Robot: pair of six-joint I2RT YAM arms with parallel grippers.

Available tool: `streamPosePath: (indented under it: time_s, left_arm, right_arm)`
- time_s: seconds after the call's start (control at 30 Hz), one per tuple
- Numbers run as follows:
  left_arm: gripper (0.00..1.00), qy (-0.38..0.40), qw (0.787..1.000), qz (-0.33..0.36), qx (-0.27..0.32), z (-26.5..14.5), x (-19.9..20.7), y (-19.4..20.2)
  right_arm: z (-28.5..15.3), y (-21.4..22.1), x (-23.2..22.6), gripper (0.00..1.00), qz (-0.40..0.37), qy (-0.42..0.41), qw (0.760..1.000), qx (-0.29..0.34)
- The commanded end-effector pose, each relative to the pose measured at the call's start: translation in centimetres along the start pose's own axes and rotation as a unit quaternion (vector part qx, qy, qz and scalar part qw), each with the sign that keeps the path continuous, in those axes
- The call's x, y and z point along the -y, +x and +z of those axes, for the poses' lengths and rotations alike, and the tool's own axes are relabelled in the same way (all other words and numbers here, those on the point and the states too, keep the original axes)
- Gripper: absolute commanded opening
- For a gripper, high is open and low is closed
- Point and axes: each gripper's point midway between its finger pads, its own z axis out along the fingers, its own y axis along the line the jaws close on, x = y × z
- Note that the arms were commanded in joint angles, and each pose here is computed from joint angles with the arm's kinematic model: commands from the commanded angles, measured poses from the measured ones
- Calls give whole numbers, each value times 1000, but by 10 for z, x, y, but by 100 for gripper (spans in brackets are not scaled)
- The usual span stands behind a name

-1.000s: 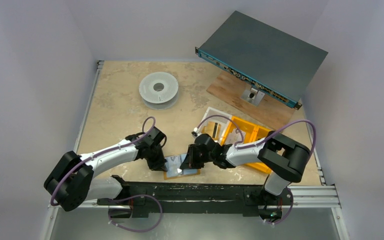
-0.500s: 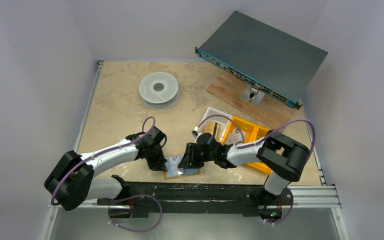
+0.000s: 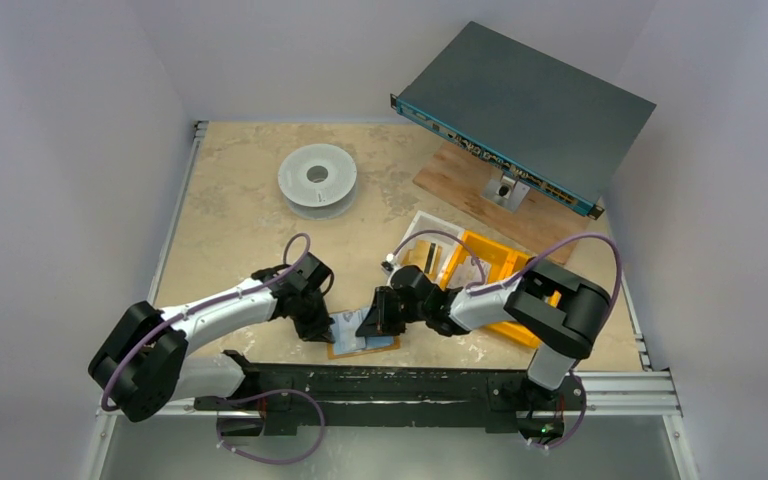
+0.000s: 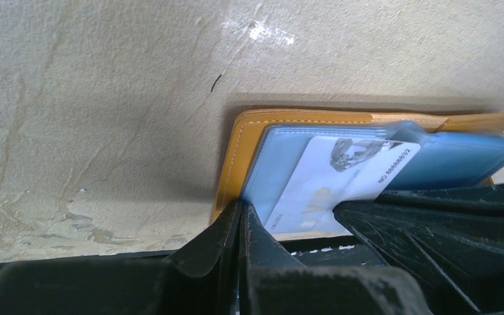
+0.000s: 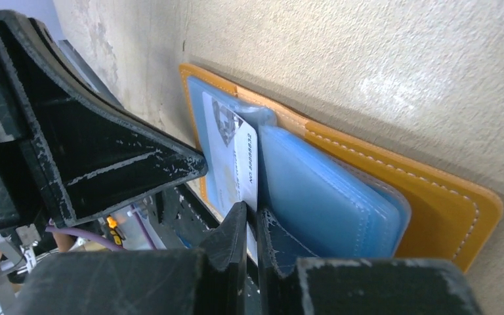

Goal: Take the credit cards out of the card holder
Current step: Remove the credit card from the card holder, then place the credit card in the storage box.

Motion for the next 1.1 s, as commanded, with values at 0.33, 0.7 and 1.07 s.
streamPosePath:
  time_s: [0.33, 0.7, 1.07]
  left_arm:
    - [0, -100, 994, -26, 44, 3, -50, -7]
    - [0, -74, 995, -8, 61, -11, -37, -14]
    - [0, -14, 996, 21, 91, -47, -3, -27]
  right_arm:
    - [-30, -17, 14, 0, -36, 76, 995, 52]
    - [-46, -26, -8, 0, -65, 65, 994, 60]
    - [-75, -37, -35, 0, -80, 51, 992, 88]
